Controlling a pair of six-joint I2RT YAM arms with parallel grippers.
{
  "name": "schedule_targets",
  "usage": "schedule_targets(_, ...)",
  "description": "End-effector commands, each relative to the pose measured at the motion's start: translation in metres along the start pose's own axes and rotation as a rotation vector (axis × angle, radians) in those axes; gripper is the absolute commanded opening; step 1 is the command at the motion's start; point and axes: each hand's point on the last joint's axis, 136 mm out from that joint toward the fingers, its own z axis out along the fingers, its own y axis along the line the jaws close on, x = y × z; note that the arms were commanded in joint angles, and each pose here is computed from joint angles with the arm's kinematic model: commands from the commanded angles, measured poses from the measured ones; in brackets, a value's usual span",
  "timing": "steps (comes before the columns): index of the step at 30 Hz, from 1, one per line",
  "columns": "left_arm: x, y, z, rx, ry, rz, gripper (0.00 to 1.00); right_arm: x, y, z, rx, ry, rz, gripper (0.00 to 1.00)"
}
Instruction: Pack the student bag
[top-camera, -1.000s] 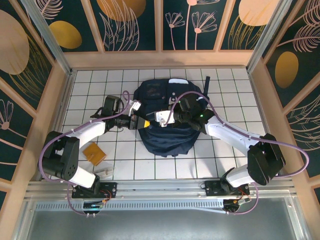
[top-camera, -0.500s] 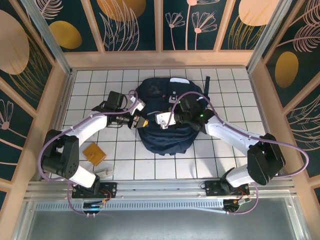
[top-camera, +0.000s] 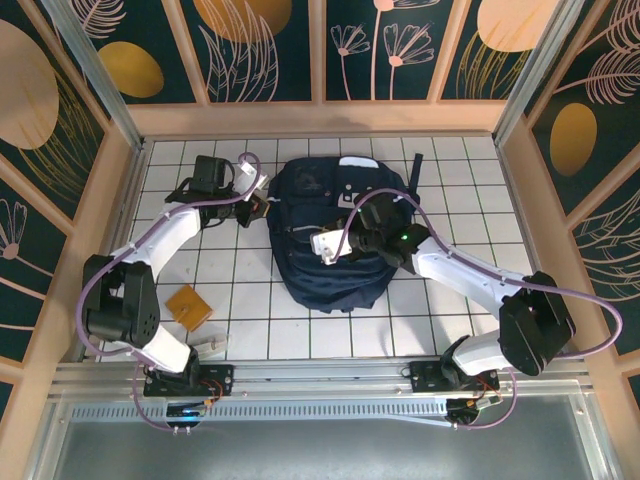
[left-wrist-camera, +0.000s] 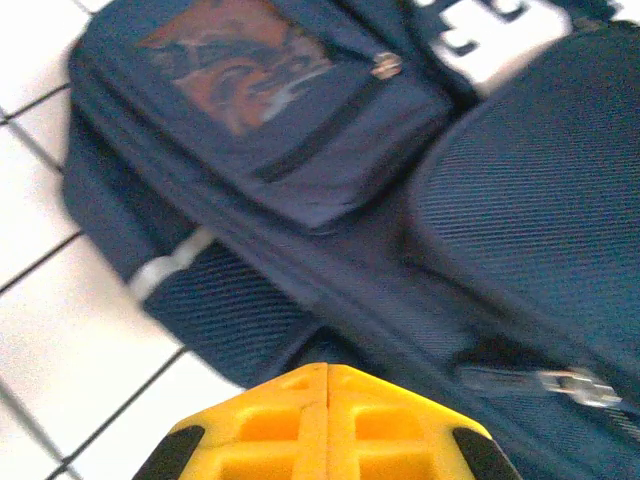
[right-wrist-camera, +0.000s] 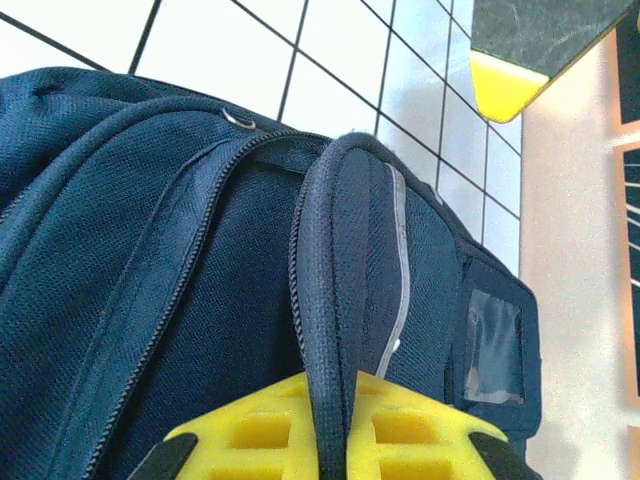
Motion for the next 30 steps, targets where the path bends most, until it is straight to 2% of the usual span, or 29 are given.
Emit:
schedule_targets(1,-0.013,0.029,0.003,-0.138,-0.037,0.064,0.0,-0.03,0.001,-0.007,0.01,-0.107,-0.048,0.0)
schedule_targets(3,-0.025,0.017,0.008,-0.055,-0.092,0.108,0.0,-0.032,0.001,-0.006,0.012,-0.122,-0.032,0.0)
schedule_targets(5,-0.035,-0.014,0.005,0.115,-0.164,0.175,0.0,-0.031,0.0,-0.006,0.015,-0.116,-0.028,0.0)
schedule_targets(6,-0.035,-0.029,0.0,0.187,-0.197,0.204,0.04,-0.029,-0.003,-0.007,0.019,-0.115,-0.023,0.0)
schedule_targets(7,-0.031,-0.046,-0.007,0.256,-0.232,0.258,0.1,-0.028,-0.006,-0.009,0.025,-0.117,-0.015,0.0)
schedule_targets(8,-0.023,-0.064,-0.014,0.32,-0.262,0.331,0.23,-0.026,-0.009,-0.011,0.033,-0.119,-0.006,0.0)
schedule_targets(10,0.004,-0.085,-0.023,0.361,-0.293,0.433,0.49,-0.023,-0.014,-0.016,0.049,-0.123,-0.001,0.0)
schedule_targets(12,0.021,-0.088,-0.024,0.325,-0.295,0.475,0.58,-0.021,-0.016,-0.021,0.063,-0.129,0.001,0.0)
schedule_targets(15,0.032,-0.087,-0.021,0.297,-0.27,0.511,0.6,-0.022,-0.017,-0.024,0.066,-0.139,0.001,0.0)
schedule_targets(22,0.02,-0.071,-0.008,0.199,-0.272,0.592,0.61,-0.027,-0.014,-0.024,0.047,-0.152,-0.002,0.0)
schedule_targets(26,0.021,-0.087,0.001,0.284,-0.28,0.666,0.59,-0.027,-0.014,-0.022,0.044,-0.147,0.0,0.0)
schedule_targets(30,0.031,-0.095,0.02,0.336,-0.216,0.677,0.54,-0.028,-0.017,-0.02,0.036,-0.144,0.001,0.0)
